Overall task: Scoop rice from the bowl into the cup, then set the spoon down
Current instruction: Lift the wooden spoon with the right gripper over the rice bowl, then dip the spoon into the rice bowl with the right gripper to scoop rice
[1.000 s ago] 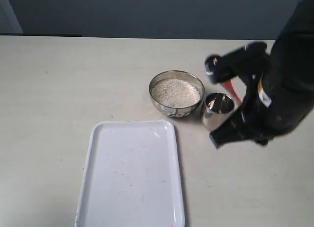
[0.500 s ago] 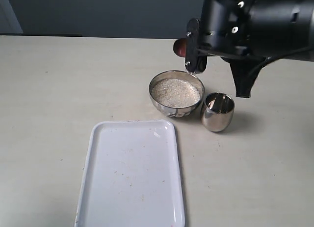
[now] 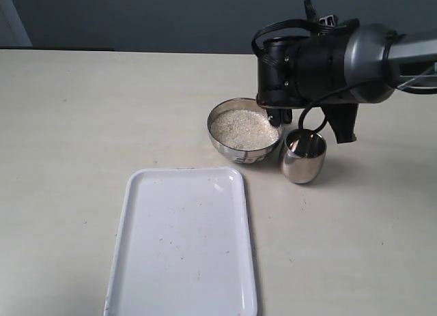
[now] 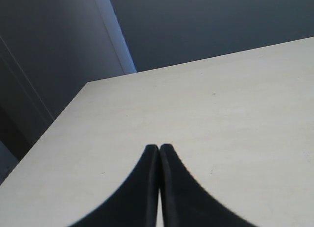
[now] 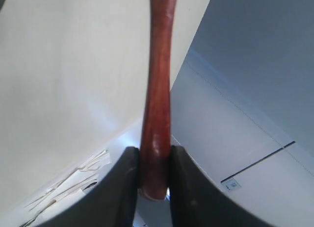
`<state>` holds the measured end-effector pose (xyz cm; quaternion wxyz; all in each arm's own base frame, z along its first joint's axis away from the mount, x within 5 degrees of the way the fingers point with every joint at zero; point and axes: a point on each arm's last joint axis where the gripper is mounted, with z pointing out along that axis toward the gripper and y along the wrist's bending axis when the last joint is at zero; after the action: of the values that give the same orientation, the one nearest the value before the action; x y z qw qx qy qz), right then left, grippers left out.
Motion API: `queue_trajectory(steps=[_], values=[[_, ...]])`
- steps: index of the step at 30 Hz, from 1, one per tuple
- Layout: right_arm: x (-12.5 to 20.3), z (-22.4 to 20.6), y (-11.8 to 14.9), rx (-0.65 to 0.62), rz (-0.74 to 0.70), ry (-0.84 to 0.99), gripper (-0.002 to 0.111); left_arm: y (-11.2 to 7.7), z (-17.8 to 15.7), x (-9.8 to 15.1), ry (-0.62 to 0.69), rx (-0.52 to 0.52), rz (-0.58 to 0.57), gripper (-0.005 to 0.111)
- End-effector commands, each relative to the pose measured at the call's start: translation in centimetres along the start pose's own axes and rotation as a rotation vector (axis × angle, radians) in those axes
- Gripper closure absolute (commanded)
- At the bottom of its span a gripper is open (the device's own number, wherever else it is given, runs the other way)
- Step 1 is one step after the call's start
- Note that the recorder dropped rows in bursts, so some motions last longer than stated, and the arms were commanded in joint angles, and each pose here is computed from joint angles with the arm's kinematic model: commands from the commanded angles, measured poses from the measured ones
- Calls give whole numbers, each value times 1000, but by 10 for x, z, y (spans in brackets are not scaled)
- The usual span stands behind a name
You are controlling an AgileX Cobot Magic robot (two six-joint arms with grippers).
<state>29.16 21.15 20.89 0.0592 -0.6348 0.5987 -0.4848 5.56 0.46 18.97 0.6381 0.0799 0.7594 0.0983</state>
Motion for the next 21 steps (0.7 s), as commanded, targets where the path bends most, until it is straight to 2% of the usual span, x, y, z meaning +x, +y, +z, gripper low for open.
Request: queue_trajectory(steps=[1, 14, 21], values=[[-7, 6, 0, 17, -47, -12, 108, 1, -1, -2, -16, -8, -6, 106], [-19, 12, -4, 113, -125, -24, 108, 1, -1, -2, -16, -8, -6, 106], [-31, 20, 4, 102, -163, -33, 108, 1, -1, -2, -16, -8, -6, 106]])
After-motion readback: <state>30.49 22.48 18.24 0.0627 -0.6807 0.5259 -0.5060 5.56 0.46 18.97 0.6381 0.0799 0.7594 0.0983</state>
